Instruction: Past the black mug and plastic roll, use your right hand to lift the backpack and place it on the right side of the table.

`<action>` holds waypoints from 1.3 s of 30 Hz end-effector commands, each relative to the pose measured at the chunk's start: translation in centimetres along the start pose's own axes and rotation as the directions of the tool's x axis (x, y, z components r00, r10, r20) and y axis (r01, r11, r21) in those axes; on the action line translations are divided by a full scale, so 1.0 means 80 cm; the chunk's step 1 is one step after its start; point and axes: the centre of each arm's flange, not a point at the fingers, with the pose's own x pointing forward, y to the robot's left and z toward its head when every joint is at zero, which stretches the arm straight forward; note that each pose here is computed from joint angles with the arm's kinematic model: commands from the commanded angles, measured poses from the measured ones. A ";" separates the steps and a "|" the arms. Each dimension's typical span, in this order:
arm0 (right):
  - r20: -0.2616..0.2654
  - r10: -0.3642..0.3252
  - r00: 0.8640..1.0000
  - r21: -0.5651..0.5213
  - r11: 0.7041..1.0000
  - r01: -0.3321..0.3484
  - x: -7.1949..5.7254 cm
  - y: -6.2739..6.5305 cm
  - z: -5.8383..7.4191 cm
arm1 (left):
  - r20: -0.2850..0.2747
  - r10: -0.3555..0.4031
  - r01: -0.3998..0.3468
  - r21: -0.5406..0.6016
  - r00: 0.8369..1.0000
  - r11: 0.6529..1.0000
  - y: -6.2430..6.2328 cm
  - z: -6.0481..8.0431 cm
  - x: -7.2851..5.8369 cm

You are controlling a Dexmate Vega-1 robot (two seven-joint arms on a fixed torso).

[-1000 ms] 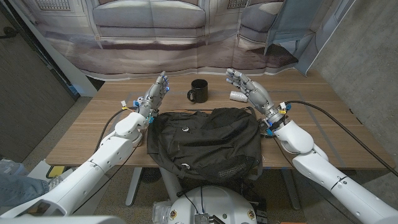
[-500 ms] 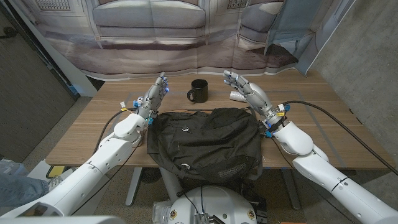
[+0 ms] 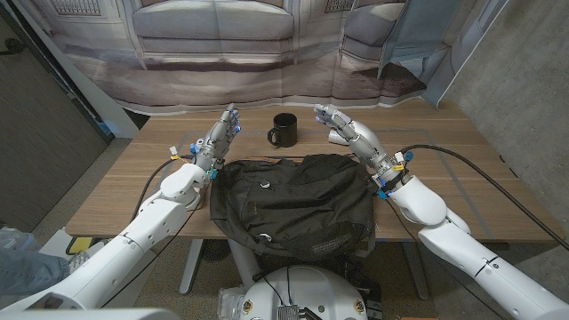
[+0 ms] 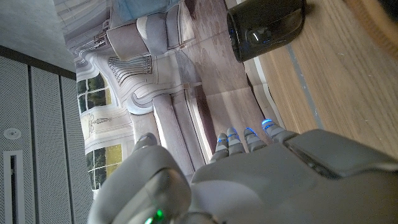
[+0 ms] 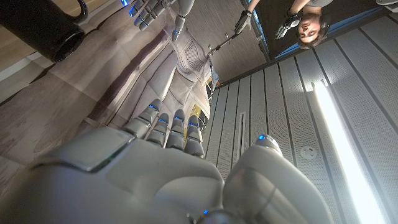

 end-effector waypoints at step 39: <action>0.028 0.075 0.997 -0.272 0.960 -0.065 0.002 0.030 0.022 | 0.009 -0.031 0.031 -0.019 0.999 0.999 -0.010 -0.004 -0.004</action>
